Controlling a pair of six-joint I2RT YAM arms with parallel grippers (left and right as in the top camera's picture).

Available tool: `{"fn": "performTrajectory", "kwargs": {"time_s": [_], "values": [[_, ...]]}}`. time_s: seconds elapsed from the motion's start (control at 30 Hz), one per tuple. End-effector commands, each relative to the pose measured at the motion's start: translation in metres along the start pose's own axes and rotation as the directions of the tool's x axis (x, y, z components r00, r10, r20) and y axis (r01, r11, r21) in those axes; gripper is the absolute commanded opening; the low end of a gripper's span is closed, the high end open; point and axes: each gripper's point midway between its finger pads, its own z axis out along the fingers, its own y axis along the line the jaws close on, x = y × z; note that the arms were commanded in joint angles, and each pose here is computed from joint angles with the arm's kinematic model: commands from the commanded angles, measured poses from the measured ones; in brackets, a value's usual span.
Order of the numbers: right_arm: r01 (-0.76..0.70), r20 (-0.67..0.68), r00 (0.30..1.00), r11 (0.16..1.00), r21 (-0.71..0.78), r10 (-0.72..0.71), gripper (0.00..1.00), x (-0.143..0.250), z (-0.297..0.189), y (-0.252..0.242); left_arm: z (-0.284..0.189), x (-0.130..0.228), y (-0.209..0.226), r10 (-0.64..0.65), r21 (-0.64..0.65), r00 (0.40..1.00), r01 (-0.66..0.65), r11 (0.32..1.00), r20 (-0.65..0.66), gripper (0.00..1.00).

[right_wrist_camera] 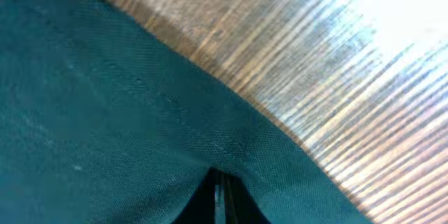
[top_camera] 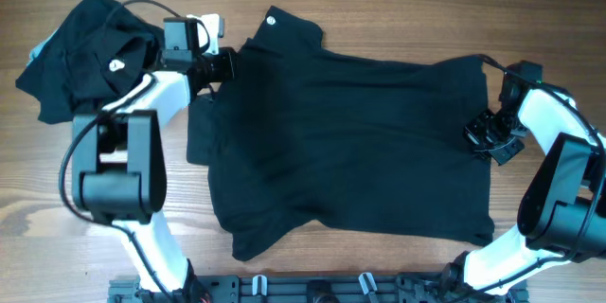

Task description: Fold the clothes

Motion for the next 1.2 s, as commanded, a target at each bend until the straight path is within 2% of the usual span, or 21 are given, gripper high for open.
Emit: {"fn": "performTrajectory", "kwargs": {"time_s": [0.0,0.13,0.23,0.3,0.4,0.5,0.57,0.6,0.67,0.77,0.87,0.93,0.97,1.0,1.03,1.07,1.13,1.17], "values": [[0.068,0.098,0.993,0.996,-0.065,-0.062,0.11,-0.015,-0.032,0.008,0.008,0.004,-0.014,0.034,0.046,0.999,-0.033,0.998,-0.015,0.34],[0.090,0.168,0.984,0.977,-0.192,-0.058,0.18,-0.015,-0.068,0.023,-0.005,-0.026,-0.055,0.104,0.121,0.993,-0.110,0.987,0.056,0.35],[0.100,0.154,0.986,0.963,-0.251,-0.062,0.21,-0.009,-0.075,0.032,0.016,-0.013,-0.058,0.163,0.057,0.986,-0.165,0.985,0.037,0.35],[0.145,0.148,0.984,0.937,-0.317,-0.103,0.20,-0.005,-0.079,0.045,0.043,0.006,-0.041,0.162,-0.006,0.987,-0.162,0.987,0.003,0.32],[0.233,0.163,0.969,0.907,-0.350,-0.186,0.12,-0.002,-0.081,0.053,0.064,0.021,-0.006,0.109,-0.143,0.994,-0.110,0.984,-0.015,0.17],[0.301,0.208,0.948,0.889,-0.345,-0.240,0.06,-0.006,-0.080,0.056,0.051,0.019,0.055,-0.032,-0.407,0.999,0.046,0.912,0.039,0.11],[0.310,0.268,0.938,0.878,-0.364,-0.220,0.06,-0.019,-0.079,0.064,0.041,0.023,0.081,-0.150,-0.444,0.987,0.159,0.882,0.055,0.10],[0.323,0.293,0.931,0.866,-0.383,-0.217,0.06,-0.023,-0.078,0.071,0.040,0.025,0.085,-0.178,-0.427,0.983,0.179,0.886,0.043,0.10],[0.356,0.300,0.922,0.839,-0.411,-0.244,0.08,-0.022,-0.070,0.087,0.044,0.020,0.067,-0.159,-0.307,0.987,0.153,0.939,0.008,0.11],[0.373,0.266,0.919,0.860,-0.348,-0.291,0.11,-0.018,-0.037,0.097,0.044,0.008,0.045,-0.144,-0.233,0.989,0.143,0.962,0.015,0.18],[0.300,0.169,0.951,0.900,-0.316,-0.258,0.04,-0.015,0.005,0.096,0.026,-0.015,0.022,-0.128,-0.155,0.991,0.134,0.979,0.047,0.29],[0.261,0.090,0.965,0.925,-0.276,-0.246,0.04,-0.007,0.032,0.086,0.009,-0.034,0.007,-0.113,-0.106,0.990,0.122,0.987,0.086,0.34],[0.195,0.061,0.981,0.959,-0.205,-0.186,0.04,-0.006,0.039,0.072,0.001,-0.042,-0.003,-0.104,-0.077,0.989,0.112,0.991,0.103,0.36],[0.011,0.063,0.998,1.000,0.016,-0.012,0.04,-0.007,0.045,0.027,-0.004,-0.047,-0.007,-0.098,-0.068,0.989,0.106,0.992,0.114,0.37],[-0.071,0.113,0.992,0.984,0.162,0.053,0.04,-0.010,0.038,-0.002,-0.003,-0.047,-0.013,-0.090,-0.055,0.990,0.096,0.994,0.113,0.39],[-0.082,0.145,0.988,0.968,0.237,0.048,0.04,-0.012,0.030,-0.018,-0.001,-0.045,-0.018,-0.068,-0.045,0.992,0.073,0.996,0.106,0.40],[-0.077,0.155,0.987,0.956,0.281,0.034,0.04,-0.012,0.014,-0.028,0.002,-0.044,-0.031,-0.010,-0.033,0.995,0.014,0.999,0.103,0.40],[-0.019,0.136,0.991,0.976,0.219,-0.011,0.04,-0.011,0.009,-0.016,0.003,-0.045,-0.037,0.012,-0.027,0.994,-0.009,1.000,0.111,0.42]]}}
